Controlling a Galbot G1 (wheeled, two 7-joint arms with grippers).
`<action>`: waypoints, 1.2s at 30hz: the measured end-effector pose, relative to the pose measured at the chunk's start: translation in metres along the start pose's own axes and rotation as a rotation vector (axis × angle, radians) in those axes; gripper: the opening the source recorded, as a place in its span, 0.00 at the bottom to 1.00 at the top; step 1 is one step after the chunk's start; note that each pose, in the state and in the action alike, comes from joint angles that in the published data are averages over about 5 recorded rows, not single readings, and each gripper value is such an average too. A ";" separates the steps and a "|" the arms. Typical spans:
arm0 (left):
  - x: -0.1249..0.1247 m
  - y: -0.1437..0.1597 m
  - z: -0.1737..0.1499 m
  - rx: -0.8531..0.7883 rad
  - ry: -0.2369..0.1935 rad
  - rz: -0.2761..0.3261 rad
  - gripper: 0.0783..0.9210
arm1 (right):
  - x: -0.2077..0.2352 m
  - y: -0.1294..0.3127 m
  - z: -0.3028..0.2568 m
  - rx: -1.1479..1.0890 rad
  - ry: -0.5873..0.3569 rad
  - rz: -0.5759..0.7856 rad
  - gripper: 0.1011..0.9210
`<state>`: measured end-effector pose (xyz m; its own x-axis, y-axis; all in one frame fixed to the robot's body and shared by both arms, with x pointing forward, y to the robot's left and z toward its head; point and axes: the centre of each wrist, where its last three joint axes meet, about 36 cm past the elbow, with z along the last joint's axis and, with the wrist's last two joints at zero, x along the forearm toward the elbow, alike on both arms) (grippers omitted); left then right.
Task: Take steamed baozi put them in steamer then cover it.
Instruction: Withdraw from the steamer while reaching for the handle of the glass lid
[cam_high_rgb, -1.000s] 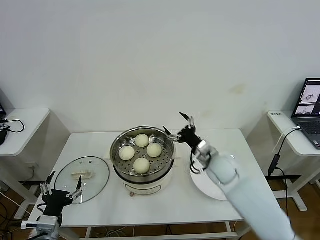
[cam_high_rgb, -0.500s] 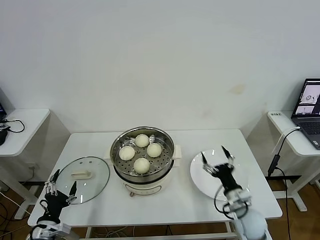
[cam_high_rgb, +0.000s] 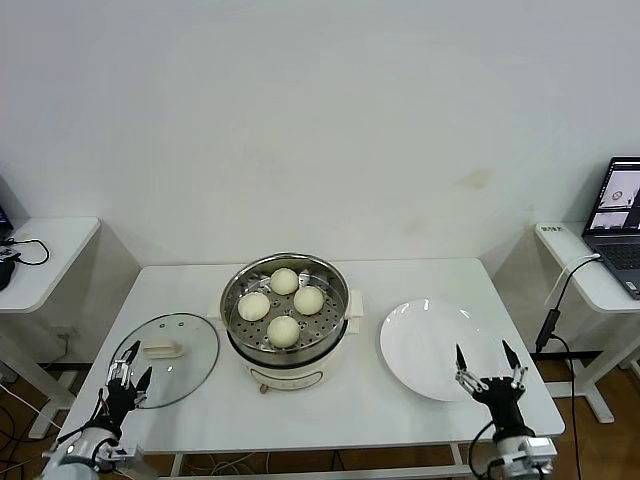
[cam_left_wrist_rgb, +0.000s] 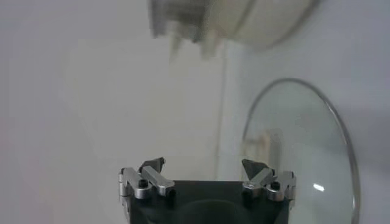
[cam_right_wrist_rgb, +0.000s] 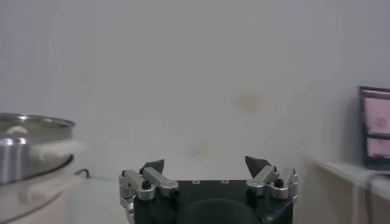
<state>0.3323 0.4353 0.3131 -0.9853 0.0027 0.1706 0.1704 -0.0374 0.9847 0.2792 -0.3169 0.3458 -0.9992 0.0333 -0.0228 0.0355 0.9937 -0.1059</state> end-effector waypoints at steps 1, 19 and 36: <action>-0.004 0.000 0.003 -0.012 -0.001 0.001 0.88 | 0.002 0.000 0.001 -0.001 0.004 0.005 0.88; -0.062 -0.009 0.024 -0.102 0.000 0.038 0.88 | 0.030 -0.007 0.011 0.006 0.057 0.053 0.88; -0.095 -0.004 0.025 -0.104 0.005 0.049 0.88 | 0.041 -0.006 0.020 0.010 0.086 0.057 0.88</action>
<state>0.4252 0.4600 0.2944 -0.9760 -0.0066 0.2179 0.2166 -0.1408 0.9660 0.2384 -0.3240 0.3253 -0.9935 0.0990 0.0564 0.0919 0.9889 -0.1168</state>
